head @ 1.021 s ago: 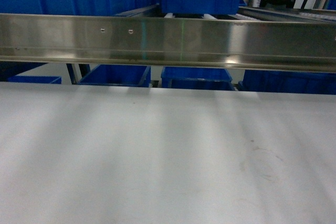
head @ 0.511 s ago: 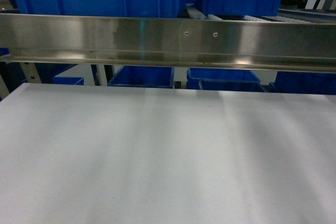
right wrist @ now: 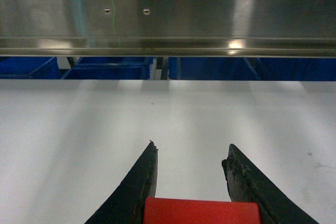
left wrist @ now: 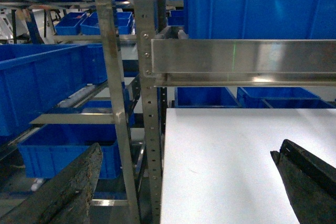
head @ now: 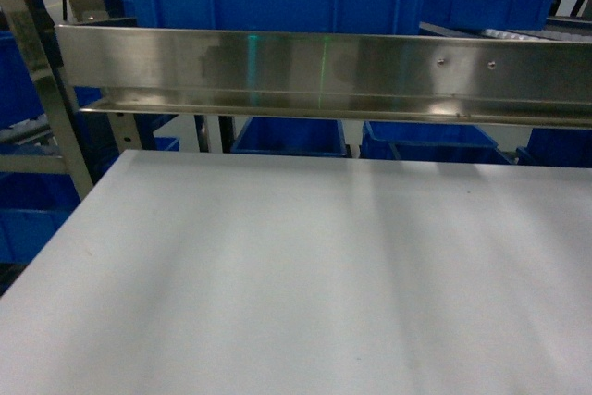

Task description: Place magnetic block on left shelf second layer

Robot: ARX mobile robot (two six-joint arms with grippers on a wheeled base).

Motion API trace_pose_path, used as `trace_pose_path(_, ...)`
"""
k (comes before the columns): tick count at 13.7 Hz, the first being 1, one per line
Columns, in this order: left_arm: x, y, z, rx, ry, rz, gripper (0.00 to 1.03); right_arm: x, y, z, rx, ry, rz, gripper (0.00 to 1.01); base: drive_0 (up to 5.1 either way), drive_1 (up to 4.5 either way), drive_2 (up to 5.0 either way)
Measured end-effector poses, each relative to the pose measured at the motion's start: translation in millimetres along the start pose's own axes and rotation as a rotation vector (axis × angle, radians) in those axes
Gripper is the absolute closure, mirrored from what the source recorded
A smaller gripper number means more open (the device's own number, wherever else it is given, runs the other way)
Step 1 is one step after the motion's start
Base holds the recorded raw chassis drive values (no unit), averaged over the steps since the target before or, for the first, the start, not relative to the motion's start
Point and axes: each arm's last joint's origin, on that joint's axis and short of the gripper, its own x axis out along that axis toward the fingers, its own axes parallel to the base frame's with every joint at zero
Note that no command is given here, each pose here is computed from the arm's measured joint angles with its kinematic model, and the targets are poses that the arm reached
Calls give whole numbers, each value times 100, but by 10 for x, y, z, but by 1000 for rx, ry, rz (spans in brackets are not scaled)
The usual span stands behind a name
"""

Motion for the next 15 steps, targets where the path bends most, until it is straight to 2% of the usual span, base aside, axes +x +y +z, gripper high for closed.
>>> trace_pose_path(15, 0, 0, 0, 0, 0, 0, 5, 0, 1, -2, 0, 2, 0, 68, -500, 246, 246)
